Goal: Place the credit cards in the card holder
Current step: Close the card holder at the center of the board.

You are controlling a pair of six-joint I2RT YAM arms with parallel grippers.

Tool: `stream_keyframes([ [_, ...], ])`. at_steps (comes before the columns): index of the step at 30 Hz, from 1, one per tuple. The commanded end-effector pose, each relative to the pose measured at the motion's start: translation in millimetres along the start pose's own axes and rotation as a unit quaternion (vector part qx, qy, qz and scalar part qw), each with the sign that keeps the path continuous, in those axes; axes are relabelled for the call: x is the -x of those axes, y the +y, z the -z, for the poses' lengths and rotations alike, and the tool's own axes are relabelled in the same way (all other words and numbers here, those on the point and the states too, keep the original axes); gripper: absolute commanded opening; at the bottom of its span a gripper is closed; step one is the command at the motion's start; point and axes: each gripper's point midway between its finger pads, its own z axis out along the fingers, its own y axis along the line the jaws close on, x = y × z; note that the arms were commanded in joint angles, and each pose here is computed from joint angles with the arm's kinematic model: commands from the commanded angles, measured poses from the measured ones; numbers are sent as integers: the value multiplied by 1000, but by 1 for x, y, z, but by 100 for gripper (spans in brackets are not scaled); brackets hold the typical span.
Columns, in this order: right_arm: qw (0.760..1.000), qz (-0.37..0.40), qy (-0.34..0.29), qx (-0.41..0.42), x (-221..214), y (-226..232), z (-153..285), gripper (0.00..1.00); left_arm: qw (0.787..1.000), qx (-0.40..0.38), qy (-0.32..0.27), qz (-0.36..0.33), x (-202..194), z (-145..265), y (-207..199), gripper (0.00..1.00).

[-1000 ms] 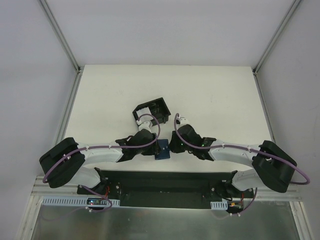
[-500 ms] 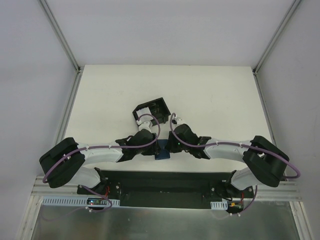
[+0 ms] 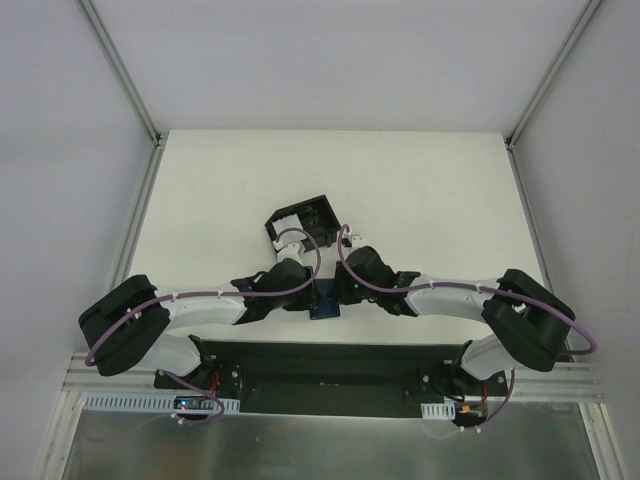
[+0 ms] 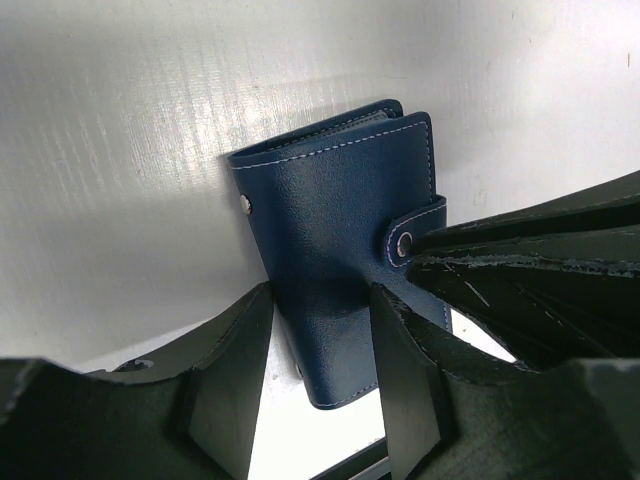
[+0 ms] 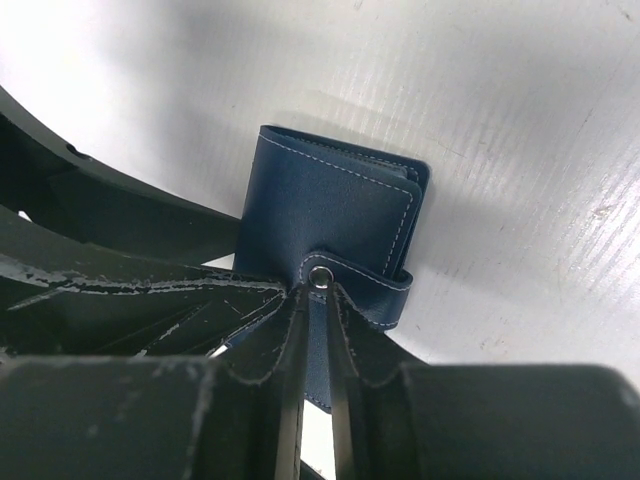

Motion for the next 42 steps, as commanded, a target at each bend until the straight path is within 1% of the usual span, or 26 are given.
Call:
stream_keyframes([
  [1, 1000, 10, -23, 19, 22, 16, 6, 16, 993, 97, 60, -34, -39, 6, 57, 44],
  [8, 1000, 18, -14, 8, 22, 12, 3, 17, 993, 97, 61, -35, -39, 6, 57, 44],
  [10, 1000, 18, -16, 9, 23, 13, 5, 17, 993, 98, 61, -34, -39, 6, 57, 44],
  [11, 999, 19, -26, -3, 27, 9, 4, 17, 993, 97, 61, -34, -39, 6, 57, 44],
  [16, 999, 27, -3, -16, 21, 5, 2, 17, 993, 96, 60, -35, -39, 6, 56, 44],
  [22, 999, 21, 5, -25, 17, 2, -1, 17, 993, 97, 61, -35, -39, 6, 56, 44],
  [28, 999, 23, -17, -14, 25, 5, 5, 17, 993, 98, 61, -36, -39, 6, 57, 44],
  [34, 999, 13, -3, -41, 15, -8, 4, 15, 993, 98, 60, -35, -39, 5, 56, 44],
  [42, 999, 7, 3, -39, 10, -9, 0, 14, 993, 98, 61, -36, -39, 5, 56, 44],
])
